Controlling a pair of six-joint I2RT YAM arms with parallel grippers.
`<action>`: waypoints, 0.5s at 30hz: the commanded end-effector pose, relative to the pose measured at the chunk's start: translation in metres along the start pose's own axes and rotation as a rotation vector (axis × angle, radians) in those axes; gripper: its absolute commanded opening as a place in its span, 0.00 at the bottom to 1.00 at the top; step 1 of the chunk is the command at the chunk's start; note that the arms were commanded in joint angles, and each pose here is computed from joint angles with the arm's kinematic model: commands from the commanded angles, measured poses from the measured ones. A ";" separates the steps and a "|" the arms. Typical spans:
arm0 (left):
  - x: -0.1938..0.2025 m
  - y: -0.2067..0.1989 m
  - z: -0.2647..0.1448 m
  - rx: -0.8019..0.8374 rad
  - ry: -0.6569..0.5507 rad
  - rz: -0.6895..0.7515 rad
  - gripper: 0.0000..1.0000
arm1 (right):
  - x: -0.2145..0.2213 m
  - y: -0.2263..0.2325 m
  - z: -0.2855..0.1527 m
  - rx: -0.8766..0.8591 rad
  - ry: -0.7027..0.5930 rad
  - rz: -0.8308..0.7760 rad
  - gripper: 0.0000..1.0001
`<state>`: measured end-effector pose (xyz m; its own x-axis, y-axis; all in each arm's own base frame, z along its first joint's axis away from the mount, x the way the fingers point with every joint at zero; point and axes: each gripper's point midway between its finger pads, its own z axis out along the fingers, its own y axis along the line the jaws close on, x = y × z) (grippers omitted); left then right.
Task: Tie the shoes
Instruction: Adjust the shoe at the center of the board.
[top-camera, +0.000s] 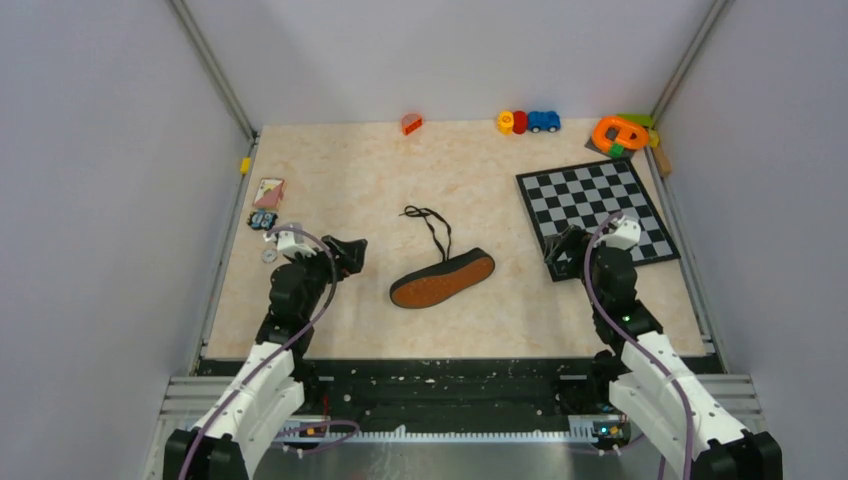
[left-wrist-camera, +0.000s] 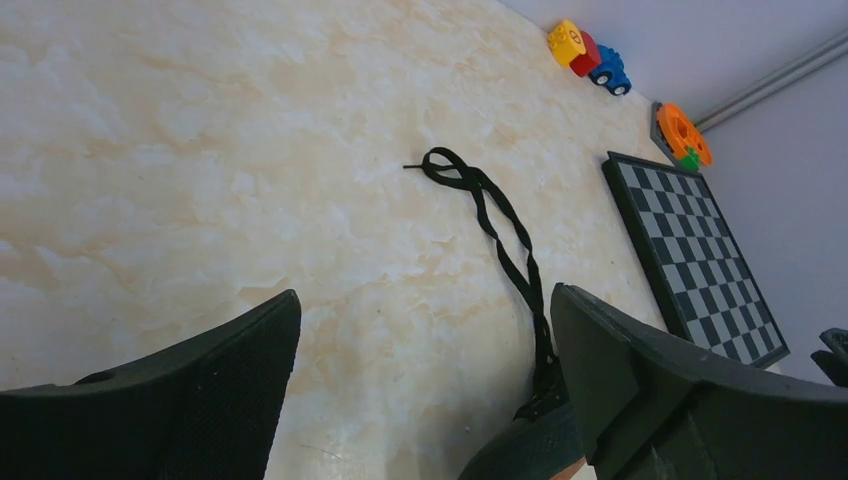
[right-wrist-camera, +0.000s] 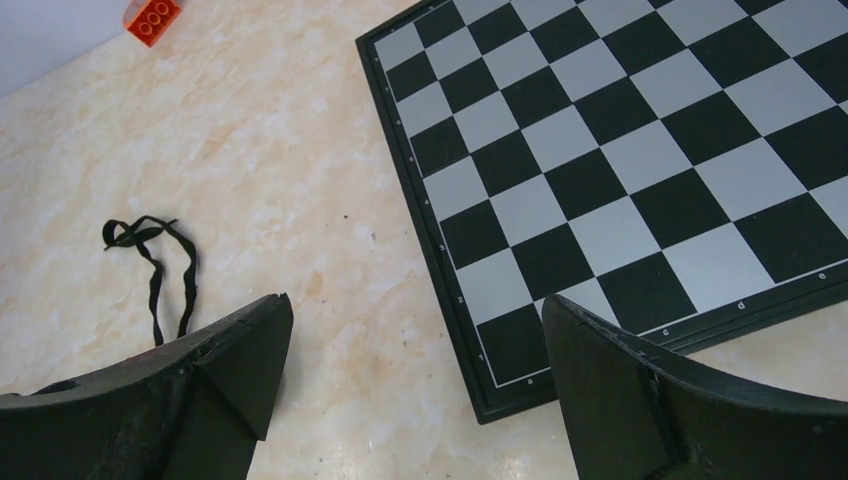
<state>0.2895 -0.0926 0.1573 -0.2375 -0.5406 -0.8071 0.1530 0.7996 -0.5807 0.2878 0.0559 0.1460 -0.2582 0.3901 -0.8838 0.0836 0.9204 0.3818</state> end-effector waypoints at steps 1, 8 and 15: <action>-0.013 0.004 0.003 -0.069 -0.030 -0.070 0.98 | -0.013 -0.005 0.001 0.045 -0.043 0.020 0.99; 0.005 -0.018 0.002 0.098 0.047 0.034 0.97 | -0.009 -0.007 0.004 0.072 -0.011 0.046 0.99; 0.032 -0.034 0.013 0.208 0.220 0.034 0.90 | 0.012 0.024 0.004 0.104 0.222 0.192 0.99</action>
<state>0.2859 -0.1161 0.1290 -0.3969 -0.4848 -0.7794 0.2040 0.7813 -0.5899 0.2885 0.0605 0.1238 -0.3788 0.4546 -0.8062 0.1918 0.8907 0.4121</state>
